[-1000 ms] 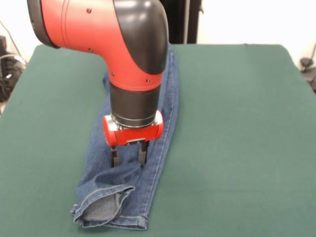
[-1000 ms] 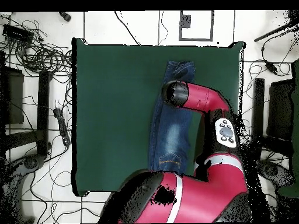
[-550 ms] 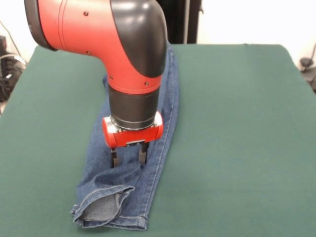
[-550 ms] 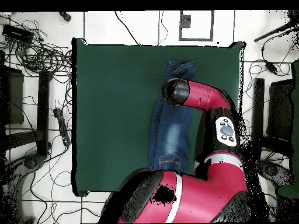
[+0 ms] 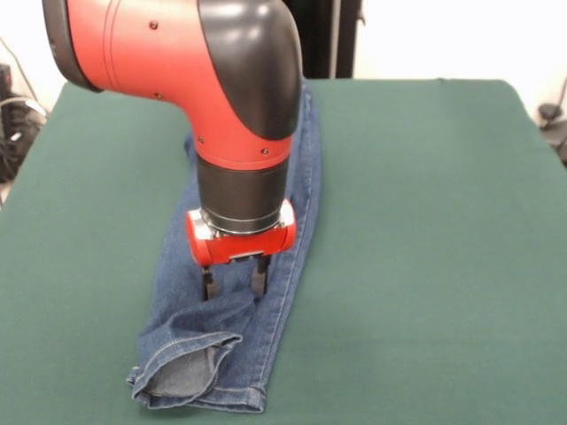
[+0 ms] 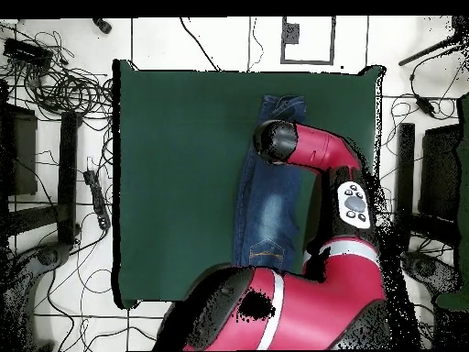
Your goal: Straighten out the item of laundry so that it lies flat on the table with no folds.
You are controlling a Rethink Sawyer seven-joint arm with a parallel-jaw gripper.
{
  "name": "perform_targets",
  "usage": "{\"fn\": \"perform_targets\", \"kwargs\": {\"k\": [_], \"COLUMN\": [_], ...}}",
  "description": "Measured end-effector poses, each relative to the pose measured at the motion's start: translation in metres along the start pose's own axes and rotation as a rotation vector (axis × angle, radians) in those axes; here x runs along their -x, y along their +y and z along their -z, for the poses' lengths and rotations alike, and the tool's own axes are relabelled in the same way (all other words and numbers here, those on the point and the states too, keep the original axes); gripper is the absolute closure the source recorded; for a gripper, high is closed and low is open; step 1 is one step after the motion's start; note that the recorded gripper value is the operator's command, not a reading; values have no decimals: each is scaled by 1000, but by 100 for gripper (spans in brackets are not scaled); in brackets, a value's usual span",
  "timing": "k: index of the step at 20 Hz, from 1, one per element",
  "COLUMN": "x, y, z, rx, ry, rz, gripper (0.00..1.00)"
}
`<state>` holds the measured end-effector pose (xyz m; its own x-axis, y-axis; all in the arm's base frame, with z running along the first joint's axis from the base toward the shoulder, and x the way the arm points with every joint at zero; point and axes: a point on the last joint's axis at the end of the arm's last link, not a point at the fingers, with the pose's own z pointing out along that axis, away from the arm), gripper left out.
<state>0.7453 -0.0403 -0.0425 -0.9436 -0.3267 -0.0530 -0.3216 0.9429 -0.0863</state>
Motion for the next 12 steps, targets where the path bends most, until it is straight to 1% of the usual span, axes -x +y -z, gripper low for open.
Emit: {"fn": "perform_targets", "kwargs": {"k": [8, 12], "x": [7, 19], "y": [4, 9], "z": [6, 16], "rx": [11, 18], "ry": [8, 22], "rz": [-1, 2], "gripper": [0, 0]}}
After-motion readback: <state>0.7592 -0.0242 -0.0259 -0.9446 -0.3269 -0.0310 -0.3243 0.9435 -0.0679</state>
